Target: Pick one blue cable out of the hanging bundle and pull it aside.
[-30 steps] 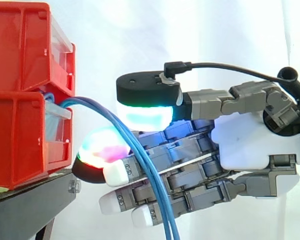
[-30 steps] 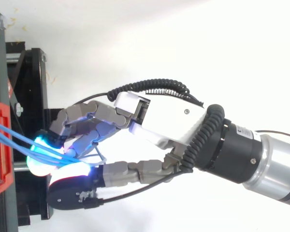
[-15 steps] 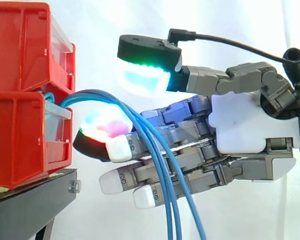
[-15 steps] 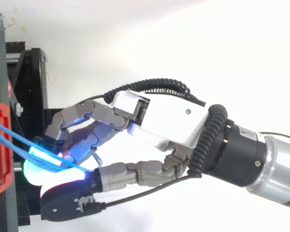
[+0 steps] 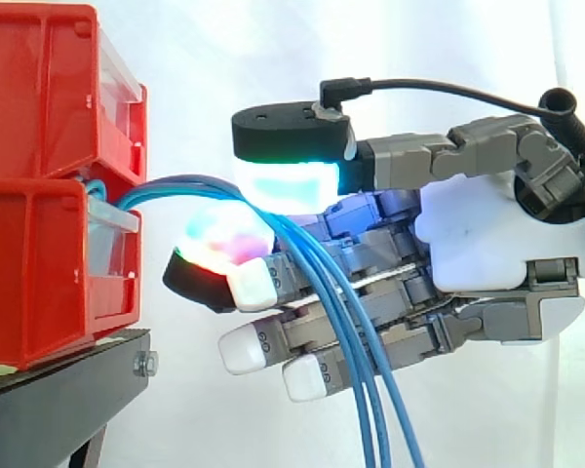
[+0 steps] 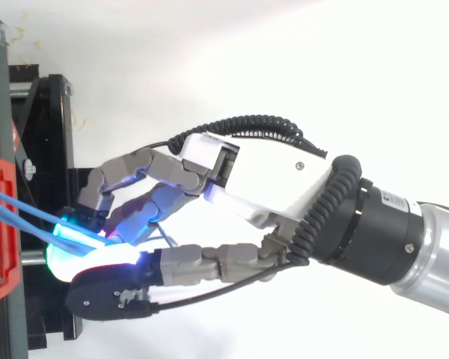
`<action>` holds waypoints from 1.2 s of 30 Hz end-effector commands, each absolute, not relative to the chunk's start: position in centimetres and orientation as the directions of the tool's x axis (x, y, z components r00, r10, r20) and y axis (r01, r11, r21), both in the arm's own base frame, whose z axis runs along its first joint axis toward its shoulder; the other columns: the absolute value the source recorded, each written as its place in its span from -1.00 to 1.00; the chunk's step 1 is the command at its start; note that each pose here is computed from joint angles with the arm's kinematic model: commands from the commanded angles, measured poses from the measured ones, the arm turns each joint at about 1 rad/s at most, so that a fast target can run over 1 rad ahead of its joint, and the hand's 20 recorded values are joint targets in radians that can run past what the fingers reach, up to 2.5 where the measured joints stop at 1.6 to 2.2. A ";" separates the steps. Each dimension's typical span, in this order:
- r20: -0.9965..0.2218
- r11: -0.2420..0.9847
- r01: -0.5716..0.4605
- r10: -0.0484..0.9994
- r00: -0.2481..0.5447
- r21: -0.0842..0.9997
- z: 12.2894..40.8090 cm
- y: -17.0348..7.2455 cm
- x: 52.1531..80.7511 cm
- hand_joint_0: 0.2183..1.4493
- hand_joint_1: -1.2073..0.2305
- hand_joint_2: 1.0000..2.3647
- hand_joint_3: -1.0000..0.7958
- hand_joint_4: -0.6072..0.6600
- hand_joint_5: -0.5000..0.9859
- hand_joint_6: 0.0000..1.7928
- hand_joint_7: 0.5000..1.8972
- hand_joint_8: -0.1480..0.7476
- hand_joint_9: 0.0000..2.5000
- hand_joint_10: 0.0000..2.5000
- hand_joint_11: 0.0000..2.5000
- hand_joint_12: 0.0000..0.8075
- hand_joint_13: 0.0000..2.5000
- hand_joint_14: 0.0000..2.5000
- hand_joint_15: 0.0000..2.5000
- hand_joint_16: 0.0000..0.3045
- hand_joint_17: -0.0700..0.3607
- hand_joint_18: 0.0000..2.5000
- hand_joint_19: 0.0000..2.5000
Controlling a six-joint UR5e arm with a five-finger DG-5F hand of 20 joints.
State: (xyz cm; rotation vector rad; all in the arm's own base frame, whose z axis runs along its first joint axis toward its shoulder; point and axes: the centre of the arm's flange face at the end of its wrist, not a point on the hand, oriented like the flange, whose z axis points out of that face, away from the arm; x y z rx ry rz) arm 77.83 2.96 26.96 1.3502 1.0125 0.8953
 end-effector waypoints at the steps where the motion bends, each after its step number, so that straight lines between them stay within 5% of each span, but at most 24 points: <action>1: -0.064 0.044 0.067 0.939 0.338 0.997 26.9 2.4 77.7 -0.48 -0.26 -0.99 -0.28 0.25 -0.47 0.01 -0.51 -0.06 -0.20 -0.99 -0.76 -0.03 -0.43 -0.99 -0.69 -0.63 -0.09 -0.54 -0.48; 8: -0.089 0.055 0.107 0.934 0.347 0.993 26.3 1.4 77.3 -0.43 0.00 -0.99 -0.31 0.23 -0.46 -0.02 -0.46 -0.06 -0.19 -0.99 -0.77 -0.04 -0.44 -0.99 -0.68 -0.64 -0.10 -0.56 -0.47; 16: -0.106 0.059 0.141 0.930 0.351 0.988 24.9 0.6 76.6 -0.42 -0.31 -1.00 0.04 0.27 -0.44 -0.01 -0.46 0.09 -0.17 -0.99 -0.80 0.17 -0.38 -0.99 -0.71 -0.52 0.08 -0.44 -0.51; 18: -0.096 0.052 0.133 0.931 0.351 0.990 25.1 0.6 76.7 -0.45 -0.39 -0.89 0.07 0.21 -0.44 0.00 -0.44 0.10 -0.17 -0.99 -0.80 0.17 -0.37 -0.99 -0.70 -0.52 0.09 -0.43 -0.51; 24: -0.083 0.042 0.124 0.931 0.356 0.991 25.9 0.4 76.8 -0.34 -0.50 -0.99 0.12 -0.03 -0.46 0.04 -0.44 0.04 -0.21 -0.99 -0.78 0.10 -0.40 -0.99 -0.70 -0.56 0.02 -0.45 -0.51; 26: -0.081 0.041 0.118 0.931 0.356 0.992 26.3 0.4 76.8 -0.27 -0.57 -0.98 0.06 -0.12 -0.48 0.05 -0.31 -0.04 -0.24 -0.99 -0.77 0.01 -0.42 -0.99 -0.69 -0.61 -0.05 -0.48 -0.50; 33: -0.093 0.052 0.123 0.931 0.353 0.991 28.2 0.5 76.2 -0.09 -0.60 -1.00 -0.41 -0.25 -0.49 0.07 -0.33 -0.11 -0.27 -0.99 -0.76 -0.07 -0.43 -0.99 -0.70 -0.65 -0.11 -0.48 -0.52; 36: -0.094 0.053 0.125 0.931 0.352 0.991 28.6 0.5 76.0 -0.15 -0.63 -1.00 -0.44 -0.20 -0.46 0.05 -0.23 -0.14 -0.23 -0.99 -0.77 -0.09 -0.39 -0.99 -0.68 -0.65 -0.12 -0.44 -0.50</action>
